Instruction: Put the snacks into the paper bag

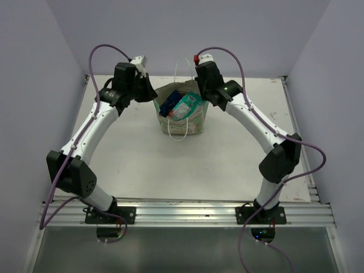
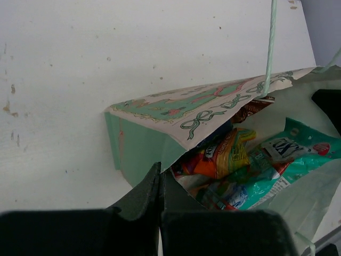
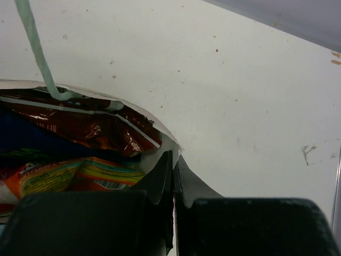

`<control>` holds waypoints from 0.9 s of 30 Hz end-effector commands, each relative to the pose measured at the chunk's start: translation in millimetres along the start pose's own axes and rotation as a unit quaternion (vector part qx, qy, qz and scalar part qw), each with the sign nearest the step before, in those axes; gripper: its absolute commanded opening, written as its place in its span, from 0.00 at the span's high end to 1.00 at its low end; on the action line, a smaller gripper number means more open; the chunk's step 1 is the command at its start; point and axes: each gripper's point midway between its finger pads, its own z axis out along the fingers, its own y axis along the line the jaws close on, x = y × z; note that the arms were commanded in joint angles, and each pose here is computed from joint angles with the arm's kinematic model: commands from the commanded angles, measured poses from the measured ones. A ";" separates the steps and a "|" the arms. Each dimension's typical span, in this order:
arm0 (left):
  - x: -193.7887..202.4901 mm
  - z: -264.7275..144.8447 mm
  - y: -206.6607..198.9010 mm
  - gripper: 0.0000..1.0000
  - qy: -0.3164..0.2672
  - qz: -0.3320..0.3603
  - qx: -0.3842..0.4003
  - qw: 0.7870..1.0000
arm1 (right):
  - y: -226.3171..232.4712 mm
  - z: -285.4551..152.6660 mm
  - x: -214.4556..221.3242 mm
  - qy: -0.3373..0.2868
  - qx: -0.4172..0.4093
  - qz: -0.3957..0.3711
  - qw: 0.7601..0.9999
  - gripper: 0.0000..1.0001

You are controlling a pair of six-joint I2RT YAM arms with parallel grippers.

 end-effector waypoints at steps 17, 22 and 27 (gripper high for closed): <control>40.5 -67.3 -41.0 1.00 0.004 -0.027 0.003 1.000 | -2.3 -106.9 56.4 0.050 -0.036 0.021 0.998 1.00; 61.3 -61.4 -40.6 1.00 0.026 -0.033 0.006 0.999 | -3.9 -95.4 91.2 0.072 -0.020 0.011 0.997 1.00; 43.2 -64.6 -51.8 0.56 -0.009 -0.019 0.027 0.999 | -8.2 -91.4 86.0 0.057 -0.003 0.014 0.998 0.63</control>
